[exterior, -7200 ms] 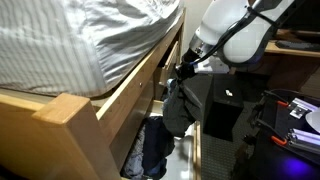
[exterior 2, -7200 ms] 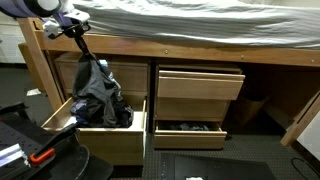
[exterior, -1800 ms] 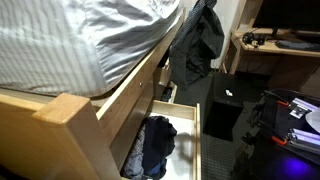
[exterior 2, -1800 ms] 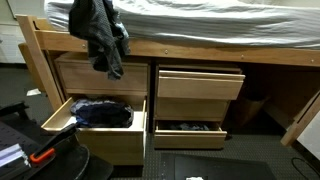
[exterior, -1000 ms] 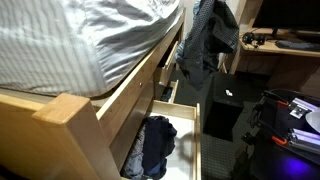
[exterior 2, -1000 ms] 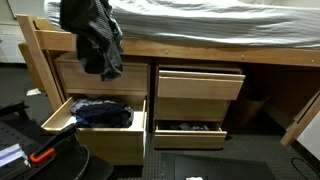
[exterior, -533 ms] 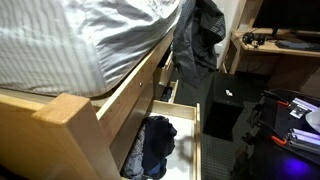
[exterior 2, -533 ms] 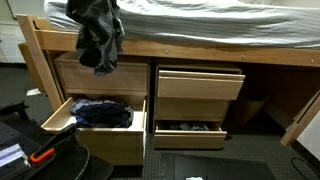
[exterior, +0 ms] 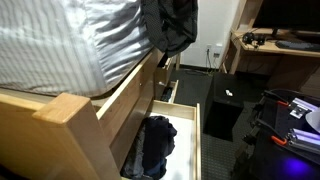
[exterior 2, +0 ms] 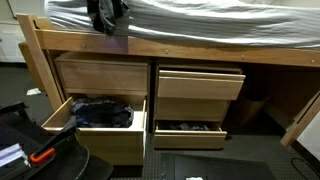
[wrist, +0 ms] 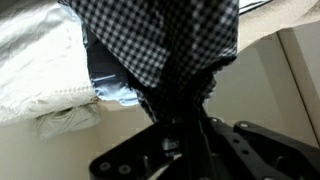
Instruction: Pick up the black cloth from the drawer and put it on the bed.
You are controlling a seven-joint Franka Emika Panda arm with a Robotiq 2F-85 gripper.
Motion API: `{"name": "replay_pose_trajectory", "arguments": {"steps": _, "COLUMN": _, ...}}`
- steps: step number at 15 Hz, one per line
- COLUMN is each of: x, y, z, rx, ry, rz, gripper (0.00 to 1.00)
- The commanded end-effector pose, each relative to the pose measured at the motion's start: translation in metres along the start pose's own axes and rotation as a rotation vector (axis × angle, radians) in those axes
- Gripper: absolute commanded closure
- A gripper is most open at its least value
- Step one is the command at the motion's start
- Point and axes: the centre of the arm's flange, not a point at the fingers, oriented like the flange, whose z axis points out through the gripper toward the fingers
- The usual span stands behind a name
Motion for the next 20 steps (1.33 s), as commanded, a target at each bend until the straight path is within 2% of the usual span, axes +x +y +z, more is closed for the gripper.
{"name": "replay_pose_trajectory", "arguments": {"steps": 1, "x": 0.021, "y": -0.040, "z": 0.002, "rx": -0.108, "ry": 0.120, "rz": -0.045, "gripper": 1.00}}
{"name": "replay_pose_trajectory", "arguments": {"steps": 4, "x": 0.026, "y": -0.058, "z": 0.008, "rx": -0.183, "ry": 0.190, "rz": -0.081, "gripper": 1.00}}
{"name": "replay_pose_trajectory", "arguments": {"steps": 7, "x": 0.026, "y": -0.033, "z": 0.031, "rx": -0.176, "ry": 0.157, "rz": -0.094, "gripper": 1.00}}
{"name": "replay_pose_trajectory", "arguments": {"steps": 10, "x": 0.024, "y": 0.008, "z": 0.033, "rx": -0.029, "ry": 0.032, "rz": -0.104, "gripper": 1.00}}
{"name": "replay_pose_trajectory", "arguments": {"steps": 17, "x": 0.111, "y": 0.082, "z": -0.032, "rx": 0.166, "ry": -0.215, "rz": -0.191, "gripper": 1.00}}
{"name": "replay_pose_trajectory", "arguments": {"steps": 19, "x": 0.124, "y": 0.107, "z": -0.049, "rx": 0.229, "ry": -0.280, "rz": -0.221, "gripper": 1.00}}
{"name": "replay_pose_trajectory", "arguments": {"steps": 20, "x": 0.126, "y": 0.122, "z": -0.052, "rx": 0.243, "ry": -0.282, "rz": -0.244, "gripper": 1.00}}
